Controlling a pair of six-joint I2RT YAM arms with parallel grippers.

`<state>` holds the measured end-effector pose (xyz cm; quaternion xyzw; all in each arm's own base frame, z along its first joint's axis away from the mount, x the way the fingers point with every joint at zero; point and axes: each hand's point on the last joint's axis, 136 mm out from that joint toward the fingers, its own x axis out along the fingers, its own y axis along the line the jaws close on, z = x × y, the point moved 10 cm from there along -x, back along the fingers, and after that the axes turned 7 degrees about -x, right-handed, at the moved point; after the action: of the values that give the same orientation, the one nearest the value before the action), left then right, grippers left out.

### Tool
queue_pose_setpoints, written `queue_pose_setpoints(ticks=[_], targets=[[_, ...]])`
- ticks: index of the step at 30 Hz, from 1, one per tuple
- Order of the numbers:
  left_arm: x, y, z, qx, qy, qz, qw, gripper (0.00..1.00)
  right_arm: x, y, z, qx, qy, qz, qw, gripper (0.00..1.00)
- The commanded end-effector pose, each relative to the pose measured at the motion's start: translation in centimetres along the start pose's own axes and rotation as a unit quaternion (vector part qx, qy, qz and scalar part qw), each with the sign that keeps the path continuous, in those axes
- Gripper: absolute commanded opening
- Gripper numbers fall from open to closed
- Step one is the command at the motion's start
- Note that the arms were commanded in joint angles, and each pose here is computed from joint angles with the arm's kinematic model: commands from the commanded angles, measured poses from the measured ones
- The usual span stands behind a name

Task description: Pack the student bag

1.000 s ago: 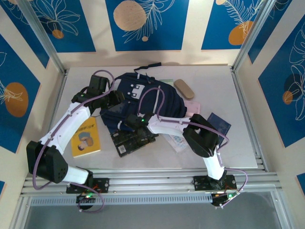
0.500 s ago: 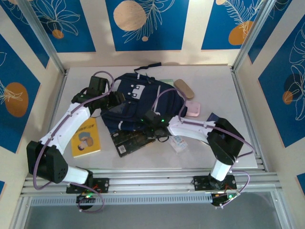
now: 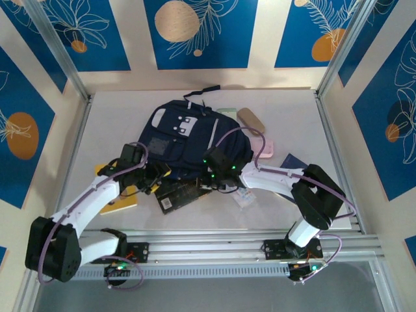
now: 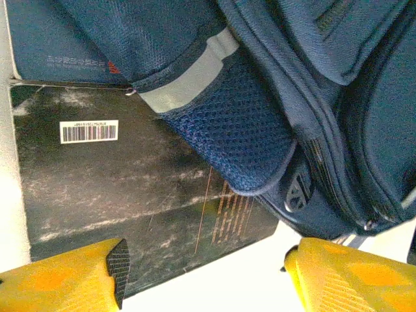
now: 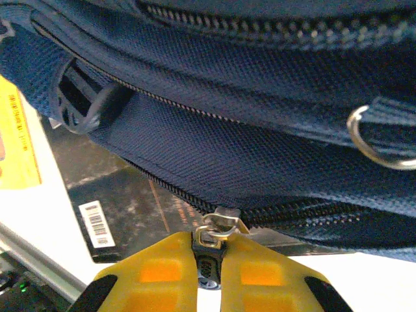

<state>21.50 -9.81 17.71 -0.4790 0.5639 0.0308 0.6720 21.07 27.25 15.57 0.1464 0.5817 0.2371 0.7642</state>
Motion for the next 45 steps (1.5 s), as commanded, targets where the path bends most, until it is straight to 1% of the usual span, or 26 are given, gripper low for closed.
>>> queue_pose_setpoints(ticks=[1, 3, 6, 11, 14, 15, 17, 18, 19, 20, 23, 27, 32, 38, 45], targets=[[1.0, -1.3, 0.5, -0.023, -0.014, -0.033, 0.999, 0.67, -0.2, 1.3, -0.2, 0.003, 0.006, 0.051, 0.999, 0.0], [1.9, -1.0, 0.7, -0.032, -0.023, -0.021, 0.999, 0.65, -0.1, 1.4, -0.2, 0.007, 0.004, 0.056, 0.998, 0.0], [3.6, -0.5, 1.2, -0.046, -0.026, -0.024, 0.998, 0.64, 0.3, 1.7, -0.4, 0.007, 0.007, 0.064, 0.998, 0.0], [6.0, 0.5, 1.7, -0.059, -0.037, 0.006, 0.998, 0.63, 0.8, 1.7, -0.6, 0.006, 0.012, 0.051, 0.999, 0.0], [6.5, 0.6, 2.3, -0.064, -0.059, 0.016, 0.996, 0.57, 0.8, 1.7, -0.8, 0.004, 0.016, 0.046, 0.999, 0.0], [6.5, 0.6, 2.4, -0.065, -0.065, 0.018, 0.996, 0.54, 0.9, 1.5, -0.9, 0.003, 0.017, 0.04, 0.999, 0.0], [6.2, 0.2, 2.7, -0.06, -0.082, 0.018, 0.995, 0.37, 0.7, 1.3, -1.0, 0.004, 0.018, 0.025, 1.0, 0.0], [5.9, 0.0, 2.8, -0.057, -0.094, 0.025, 0.994, 0.26, 0.5, 1.2, -1.1, 0.003, 0.019, 0.019, 1.0, 0.0], [5.4, -0.1, 3.0, -0.055, -0.109, 0.039, 0.992, 0.11, 0.4, 1.0, -1.2, 0.002, 0.021, 0.01, 1.0, 0.0], [4.9, -0.3, 3.2, -0.051, -0.126, 0.052, 0.989, 0.01, 0.2, 0.7, -1.2, 0.003, 0.021, 0.002, 1.0, 0.0], [3.4, -0.8, 3.6, -0.034, -0.169, 0.075, 0.982, 0.0, -0.6, 0.1, -1.4, 0.004, 0.024, -0.008, 1.0, 0.0], [2.2, -1.3, 4.0, -0.026, -0.197, 0.076, 0.977, 0.0, -1.5, -1.0, -1.7, 0.01, 0.027, -0.015, 0.999, 0.0], [1.9, -1.5, 4.5, -0.028, -0.204, 0.083, 0.975, 0.0, -2.8, -2.5, -1.8, 0.015, 0.029, -0.025, 0.999, 0.0], [1.6, -1.6, 5.0, -0.024, -0.21, 0.087, 0.973, 0.0, -4.5, -5.5, -1.1, 0.028, 0.033, -0.05, 0.998, 0.0], [1.3, -2.0, 5.5, -0.018, -0.216, 0.09, 0.972, 0.0, -6.5, -9.1, 0.9, 0.06, 0.007, -0.069, 0.996, 0.0]])
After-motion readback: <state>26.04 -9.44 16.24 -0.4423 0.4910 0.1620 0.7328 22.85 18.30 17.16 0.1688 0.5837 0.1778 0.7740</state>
